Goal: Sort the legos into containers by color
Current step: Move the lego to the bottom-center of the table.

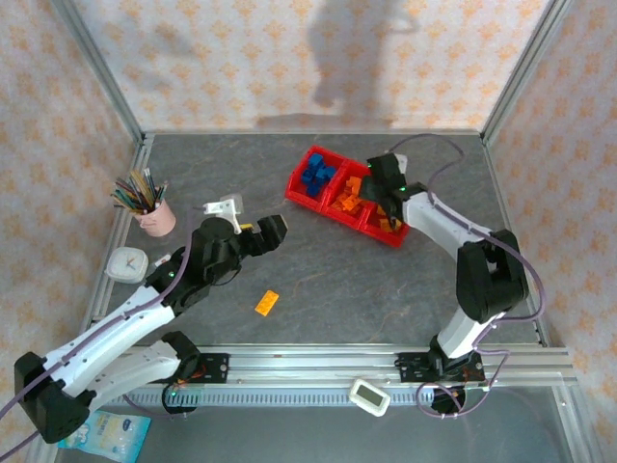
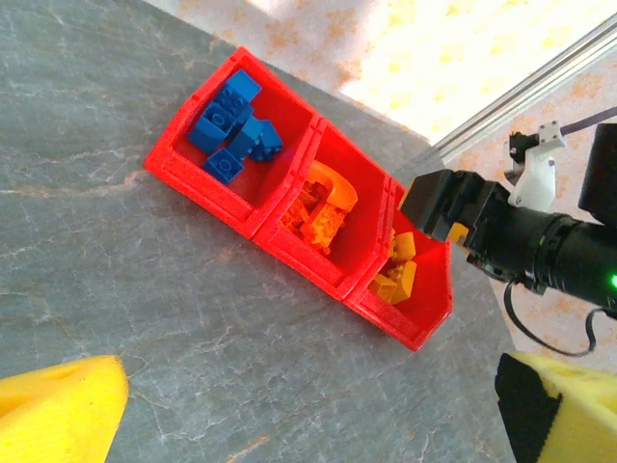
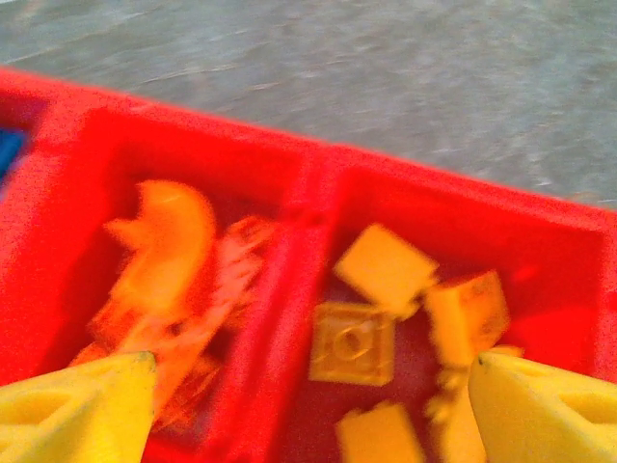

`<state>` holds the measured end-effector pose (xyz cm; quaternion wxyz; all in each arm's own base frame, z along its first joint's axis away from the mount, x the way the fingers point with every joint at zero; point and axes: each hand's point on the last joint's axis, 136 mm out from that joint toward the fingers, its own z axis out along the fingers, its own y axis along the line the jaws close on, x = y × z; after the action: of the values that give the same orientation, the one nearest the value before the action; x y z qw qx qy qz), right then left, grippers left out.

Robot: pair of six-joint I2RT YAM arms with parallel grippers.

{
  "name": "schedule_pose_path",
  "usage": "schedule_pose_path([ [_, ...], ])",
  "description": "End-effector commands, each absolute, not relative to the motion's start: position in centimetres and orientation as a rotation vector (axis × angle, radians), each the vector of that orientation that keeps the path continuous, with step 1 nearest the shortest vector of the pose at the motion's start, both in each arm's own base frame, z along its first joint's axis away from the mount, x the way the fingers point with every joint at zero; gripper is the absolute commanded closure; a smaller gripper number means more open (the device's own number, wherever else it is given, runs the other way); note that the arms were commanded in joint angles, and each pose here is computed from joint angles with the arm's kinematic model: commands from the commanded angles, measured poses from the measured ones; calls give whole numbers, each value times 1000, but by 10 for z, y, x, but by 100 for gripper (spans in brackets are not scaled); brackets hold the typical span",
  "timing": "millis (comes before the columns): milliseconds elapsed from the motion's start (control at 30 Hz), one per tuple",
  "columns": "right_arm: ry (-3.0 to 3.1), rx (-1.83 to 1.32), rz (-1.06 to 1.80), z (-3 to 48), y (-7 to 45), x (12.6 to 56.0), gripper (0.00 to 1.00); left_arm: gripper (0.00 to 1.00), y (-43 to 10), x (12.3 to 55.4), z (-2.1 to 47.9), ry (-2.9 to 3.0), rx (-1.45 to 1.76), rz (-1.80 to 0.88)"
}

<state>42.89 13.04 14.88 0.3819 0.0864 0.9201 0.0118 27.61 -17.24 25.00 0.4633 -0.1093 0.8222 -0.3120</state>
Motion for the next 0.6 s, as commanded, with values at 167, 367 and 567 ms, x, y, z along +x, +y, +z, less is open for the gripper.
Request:
schedule_pose_path([
  [167, 2412, 45, 210, 146, 228, 358, 14, 1, -132, 259, 233, 2049, -354, -617],
  [367, 2497, -78, 319, 112, 300, 291, 13, 1, -106, 241, 221, 2058, -437, -560],
  [567, 2588, -176, 380, 74, 352, 234, 12, 1, -82, 224, 214, 2035, -531, -533],
])
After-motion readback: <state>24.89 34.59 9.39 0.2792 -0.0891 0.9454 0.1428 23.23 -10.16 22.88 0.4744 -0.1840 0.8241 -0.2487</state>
